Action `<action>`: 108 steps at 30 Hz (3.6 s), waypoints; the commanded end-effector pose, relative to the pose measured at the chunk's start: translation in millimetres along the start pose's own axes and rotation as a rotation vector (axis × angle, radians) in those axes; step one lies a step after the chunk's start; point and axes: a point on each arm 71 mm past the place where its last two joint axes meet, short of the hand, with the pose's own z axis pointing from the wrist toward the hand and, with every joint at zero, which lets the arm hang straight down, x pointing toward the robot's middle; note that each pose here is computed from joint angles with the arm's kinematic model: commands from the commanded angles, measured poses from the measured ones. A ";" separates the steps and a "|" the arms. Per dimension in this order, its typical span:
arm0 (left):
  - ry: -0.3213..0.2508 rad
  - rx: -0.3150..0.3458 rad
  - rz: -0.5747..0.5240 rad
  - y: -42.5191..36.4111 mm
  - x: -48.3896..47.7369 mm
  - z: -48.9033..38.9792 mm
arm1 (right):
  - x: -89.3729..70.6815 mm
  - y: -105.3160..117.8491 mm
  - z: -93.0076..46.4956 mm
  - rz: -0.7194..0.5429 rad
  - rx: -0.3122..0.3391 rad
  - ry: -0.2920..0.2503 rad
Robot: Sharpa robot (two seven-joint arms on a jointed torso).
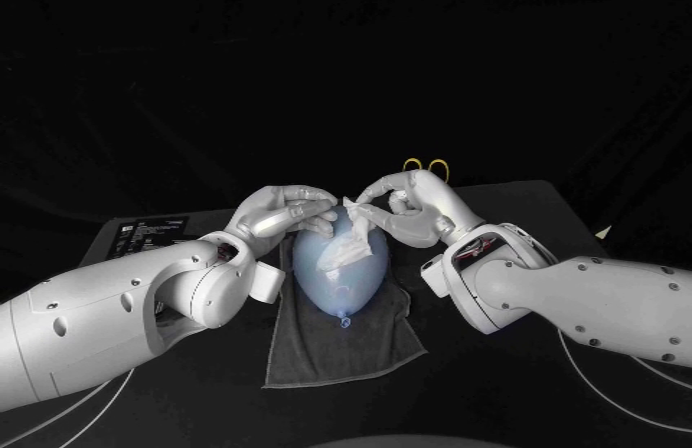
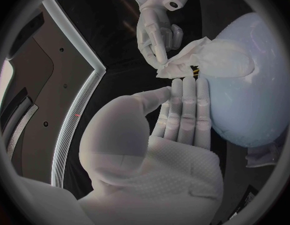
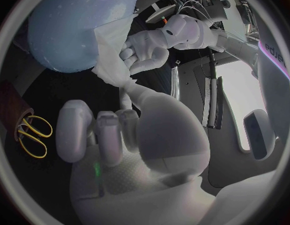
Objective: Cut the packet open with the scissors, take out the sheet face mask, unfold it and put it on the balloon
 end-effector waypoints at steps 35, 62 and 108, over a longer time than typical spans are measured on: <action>0.118 -0.013 -0.020 0.7 10.1 1.1 | 3.6 1.4 0.5 0.059 0.000 0.031; 0.091 0.012 0.036 -0.8 -1.7 -3.9 | -15.1 -15.6 -28.8 -0.168 0.056 -0.004; 0.090 0.004 0.047 -0.1 -4.3 -5.2 | 28.8 0.0 0.3 -0.278 0.007 -0.039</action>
